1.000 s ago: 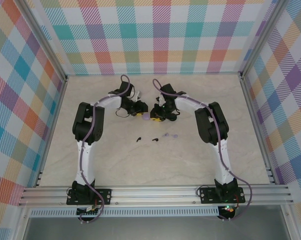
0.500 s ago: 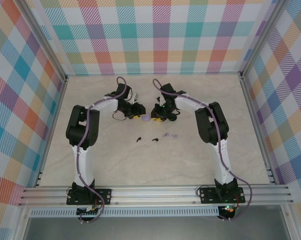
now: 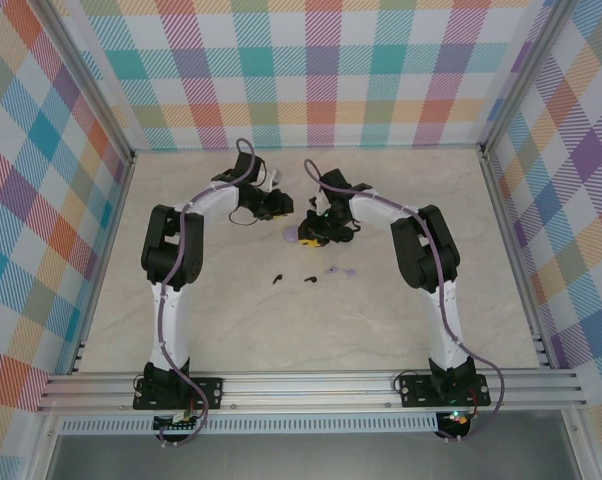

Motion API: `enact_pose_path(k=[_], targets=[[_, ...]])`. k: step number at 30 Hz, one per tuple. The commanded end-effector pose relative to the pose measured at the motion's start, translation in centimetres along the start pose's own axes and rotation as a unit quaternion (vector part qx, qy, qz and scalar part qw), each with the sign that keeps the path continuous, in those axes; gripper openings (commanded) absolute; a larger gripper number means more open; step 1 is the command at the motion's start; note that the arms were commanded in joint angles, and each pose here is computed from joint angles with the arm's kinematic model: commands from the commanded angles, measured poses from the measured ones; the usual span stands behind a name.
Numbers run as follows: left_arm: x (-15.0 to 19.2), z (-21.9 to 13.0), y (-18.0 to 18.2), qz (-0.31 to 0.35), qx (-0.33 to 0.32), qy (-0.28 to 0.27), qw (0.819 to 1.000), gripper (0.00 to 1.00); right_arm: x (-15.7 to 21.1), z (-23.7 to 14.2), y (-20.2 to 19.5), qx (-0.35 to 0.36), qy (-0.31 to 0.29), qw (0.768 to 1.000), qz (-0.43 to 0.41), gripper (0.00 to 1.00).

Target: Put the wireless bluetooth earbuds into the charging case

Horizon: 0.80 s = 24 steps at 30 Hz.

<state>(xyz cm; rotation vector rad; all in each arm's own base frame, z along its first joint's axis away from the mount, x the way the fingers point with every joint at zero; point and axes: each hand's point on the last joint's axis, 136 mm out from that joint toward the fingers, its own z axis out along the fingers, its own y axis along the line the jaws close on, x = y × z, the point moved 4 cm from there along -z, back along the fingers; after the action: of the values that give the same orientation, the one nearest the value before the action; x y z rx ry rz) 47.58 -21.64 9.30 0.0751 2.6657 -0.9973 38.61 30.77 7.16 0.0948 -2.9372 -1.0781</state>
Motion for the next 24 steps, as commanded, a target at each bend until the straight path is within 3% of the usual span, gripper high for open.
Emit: enact_pose_path(k=[1,10,24], targets=[[0.4,0.8,0.6,-0.015,0.009,0.025,1.000,0.26,0.3,0.2,1.0,-0.020,0.010,1.000,-0.004,0.22],[2.2,1.0,1.7,-0.027,-0.008,0.051,0.998,0.22,-0.2,1.0,0.4,-0.008,0.005,1.000,0.008,0.21],[4.3,-1.1,1.9,-0.048,-0.039,0.038,0.997,0.17,-1.0,1.4,-0.4,0.025,-0.001,1.000,0.014,0.20]])
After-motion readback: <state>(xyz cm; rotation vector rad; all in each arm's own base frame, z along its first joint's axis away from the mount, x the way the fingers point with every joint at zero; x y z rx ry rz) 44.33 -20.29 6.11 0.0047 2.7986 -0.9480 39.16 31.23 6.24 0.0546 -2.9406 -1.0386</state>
